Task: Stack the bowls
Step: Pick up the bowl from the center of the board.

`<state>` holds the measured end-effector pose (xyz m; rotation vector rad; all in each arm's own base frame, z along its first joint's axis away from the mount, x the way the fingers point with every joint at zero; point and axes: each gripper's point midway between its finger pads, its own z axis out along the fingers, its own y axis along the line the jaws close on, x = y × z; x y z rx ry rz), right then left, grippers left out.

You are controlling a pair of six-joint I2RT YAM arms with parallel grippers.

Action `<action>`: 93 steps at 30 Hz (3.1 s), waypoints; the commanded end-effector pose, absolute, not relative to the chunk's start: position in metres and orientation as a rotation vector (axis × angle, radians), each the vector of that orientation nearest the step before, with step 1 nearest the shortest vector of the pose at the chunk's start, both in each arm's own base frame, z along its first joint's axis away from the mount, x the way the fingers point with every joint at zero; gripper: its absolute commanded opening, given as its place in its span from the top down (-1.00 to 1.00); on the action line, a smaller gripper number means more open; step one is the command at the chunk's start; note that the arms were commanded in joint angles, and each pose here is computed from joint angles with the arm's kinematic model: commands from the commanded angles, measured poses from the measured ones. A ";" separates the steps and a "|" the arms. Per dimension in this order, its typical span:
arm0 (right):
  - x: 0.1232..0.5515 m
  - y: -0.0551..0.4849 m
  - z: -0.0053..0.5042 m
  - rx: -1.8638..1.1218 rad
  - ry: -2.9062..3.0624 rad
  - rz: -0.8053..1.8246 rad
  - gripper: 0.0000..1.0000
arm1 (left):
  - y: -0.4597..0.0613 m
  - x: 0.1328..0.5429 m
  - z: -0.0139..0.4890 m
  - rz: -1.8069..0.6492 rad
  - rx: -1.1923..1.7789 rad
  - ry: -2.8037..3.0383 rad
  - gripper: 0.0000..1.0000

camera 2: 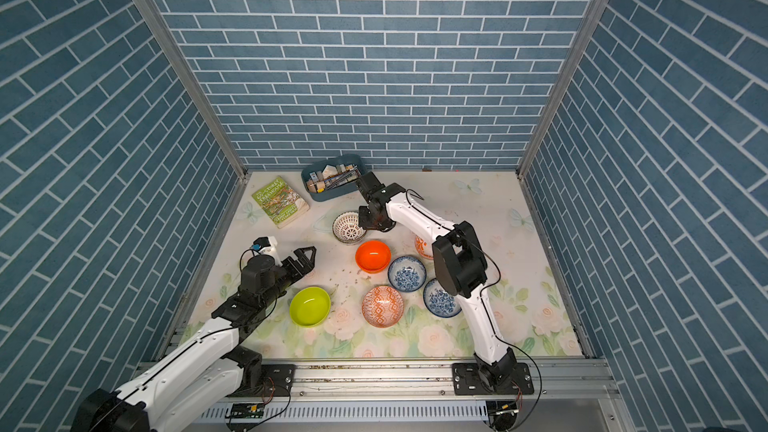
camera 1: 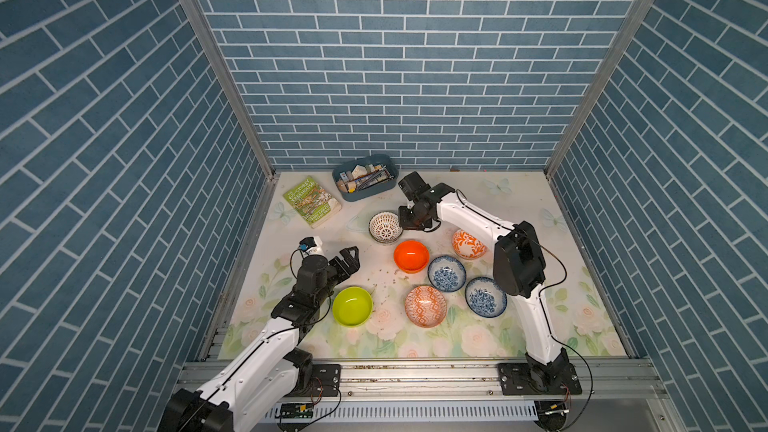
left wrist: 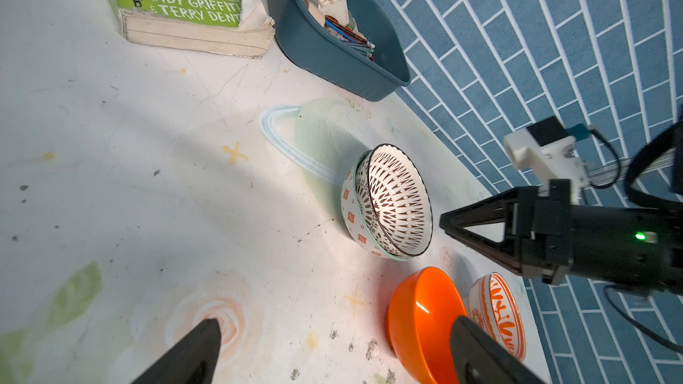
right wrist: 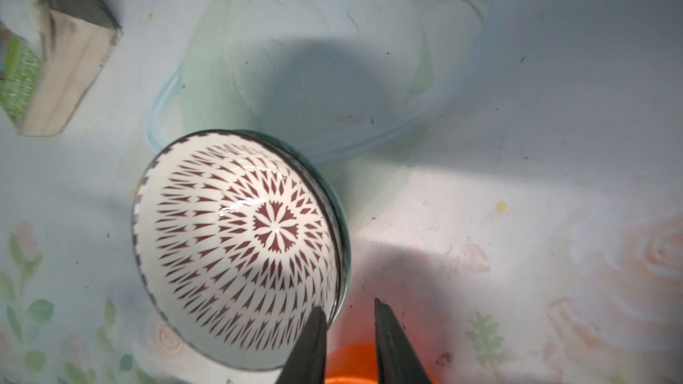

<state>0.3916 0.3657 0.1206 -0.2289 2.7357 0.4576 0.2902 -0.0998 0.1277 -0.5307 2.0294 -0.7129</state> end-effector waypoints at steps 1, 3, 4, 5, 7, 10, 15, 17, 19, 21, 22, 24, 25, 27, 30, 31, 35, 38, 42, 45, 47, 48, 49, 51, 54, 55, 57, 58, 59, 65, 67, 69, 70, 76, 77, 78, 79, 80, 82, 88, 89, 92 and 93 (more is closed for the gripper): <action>0.395 0.354 0.184 -0.182 2.596 0.501 0.42 | -0.101 0.294 0.138 -0.722 -0.510 2.009 -1.00; 0.390 0.340 0.188 -0.159 2.601 0.468 0.39 | -0.101 0.294 0.139 -0.725 -0.509 2.008 -1.00; 0.388 0.332 0.188 -0.145 2.606 0.451 0.35 | -0.101 0.294 0.138 -0.724 -0.509 2.012 -1.00; 0.385 0.322 0.189 -0.127 2.609 0.436 0.31 | -0.102 0.294 0.138 -0.726 -0.508 2.013 -1.00; 0.381 0.300 0.184 -0.078 2.621 0.405 0.27 | -0.102 0.293 0.137 -0.726 -0.506 2.017 -1.00; 0.373 0.262 0.181 0.038 2.625 0.425 0.21 | -0.102 0.293 0.137 -0.728 -0.508 2.023 -1.00; 0.364 0.200 0.172 0.235 2.612 0.479 0.03 | -0.105 0.293 0.135 -0.738 -0.509 2.036 -1.00; 0.359 0.181 0.164 0.276 2.623 0.461 0.01 | -0.107 0.294 0.133 -0.741 -0.505 2.053 -1.00; 0.356 0.160 0.153 0.318 2.638 0.431 0.00 | -0.113 0.296 0.132 -0.755 -0.482 2.072 -1.00; 0.353 0.148 0.145 0.346 2.648 0.408 0.00 | -0.122 0.298 0.131 -0.788 -0.440 2.092 -1.00; 0.353 0.142 0.142 0.359 2.651 0.399 0.01 | -0.126 0.298 0.131 -0.802 -0.420 2.103 -1.00; 0.352 0.131 0.135 0.386 2.656 0.375 0.02 | -0.137 0.298 0.131 -0.832 -0.373 2.123 -1.00; 0.352 0.127 0.132 0.397 2.658 0.368 0.02 | -0.141 0.298 0.131 -0.838 -0.355 2.132 -1.00; 0.353 0.118 0.126 0.426 2.658 0.358 0.03 | -0.145 0.298 0.132 -0.840 -0.333 2.138 -1.00; 0.355 0.108 0.115 0.459 2.666 0.364 0.04 | -0.145 0.298 0.132 -0.834 -0.335 2.130 -1.00; 0.355 0.106 0.110 0.464 2.672 0.363 0.05 | -0.144 0.298 0.132 -0.834 -0.336 2.127 -1.00; 0.356 0.101 0.096 0.473 2.693 0.350 0.08 | -0.145 0.298 0.134 -0.837 -0.327 2.120 -1.00; 0.356 0.100 0.086 0.477 2.707 0.340 0.12 | -0.148 0.298 0.135 -0.853 -0.304 2.117 -1.00; 0.358 0.101 0.077 0.477 2.714 0.337 0.18 | -0.156 0.299 0.137 -0.891 -0.254 2.116 -1.00; 0.356 0.107 0.072 0.470 2.733 0.380 0.24 | -0.166 0.298 0.139 -0.937 -0.205 2.119 -1.00; 0.356 0.108 0.069 0.467 2.740 0.388 0.29 | -0.171 0.299 0.137 -0.960 -0.177 2.130 -1.00; 0.356 0.109 0.068 0.468 2.742 0.394 0.32 | -0.175 0.298 0.137 -0.977 -0.158 2.135 -1.00; 0.357 0.110 0.068 0.469 2.739 0.400 0.35 | -0.177 0.299 0.136 -0.988 -0.146 2.139 -1.00; 0.356 0.113 0.067 0.472 2.739 0.421 0.42 | -0.181 0.299 0.136 -1.000 -0.131 2.147 -1.00; 0.355 0.115 0.064 0.472 2.748 0.433 0.54 | -0.180 0.299 0.136 -0.998 -0.133 2.146 -1.00; 0.355 0.115 0.063 0.471 2.750 0.434 0.57 | -0.180 0.299 0.136 -0.997 -0.134 2.143 -1.00; 0.354 0.116 0.061 0.472 2.758 0.434 0.63 | -0.179 0.299 0.136 -0.994 -0.138 2.142 -1.00; 0.354 0.116 0.060 0.472 2.760 0.433 0.67 | -0.178 0.299 0.137 -0.991 -0.140 2.140 -1.00; 0.353 0.116 0.060 0.470 2.760 0.434 0.68 | -0.178 0.299 0.137 -0.991 -0.139 2.141 -1.00; 0.353 0.116 0.055 0.472 2.771 0.422 0.78 | -0.176 0.299 0.136 -0.978 -0.152 2.142 -1.00; 0.352 0.116 0.053 0.472 2.776 0.421 0.82 | -0.175 0.299 0.136 -0.973 -0.157 2.142 -1.00; 0.353 0.117 0.054 0.470 2.776 0.421 0.88 | -0.174 0.299 0.136 -0.969 -0.160 2.140 -1.00; 0.353 0.117 0.054 0.470 2.773 0.422 0.91 | -0.174 0.299 0.136 -0.965 -0.164 2.140 -1.00; 0.364 0.124 0.070 0.447 2.741 0.438 1.00 | -0.172 0.300 0.136 -0.956 -0.171 2.140 -1.00; 0.368 0.126 0.073 0.441 2.733 0.441 1.00 | -0.172 0.300 0.136 -0.955 -0.172 2.139 -1.00; 0.371 0.130 0.077 0.431 2.725 0.443 1.00 | -0.172 0.300 0.136 -0.954 -0.173 2.139 -1.00; 0.373 0.134 0.080 0.415 2.724 0.445 1.00 | -0.172 0.300 0.136 -0.952 -0.176 2.139 -1.00; 0.377 0.139 0.085 0.400 2.714 0.447 1.00 | -0.171 0.300 0.136 -0.951 -0.177 2.135 -1.00; 0.385 0.152 0.090 0.366 2.709 0.451 1.00 | -0.171 0.300 0.136 -0.949 -0.178 2.136 -1.00; 0.406 0.186 0.096 0.297 2.695 0.472 1.00 | -0.170 0.300 0.136 -0.943 -0.184 2.136 -1.00; 0.411 0.192 0.097 0.287 2.692 0.478 1.00 | -0.169 0.300 0.136 -0.942 -0.184 2.136 -1.00; 0.421 0.213 0.101 0.242 2.687 0.491 1.00 | -0.169 0.300 0.136 -0.939 -0.186 2.134 -1.00; 0.423 0.220 0.100 0.226 2.693 0.489 1.00 | -0.169 0.300 0.135 -0.939 -0.187 2.137 -1.00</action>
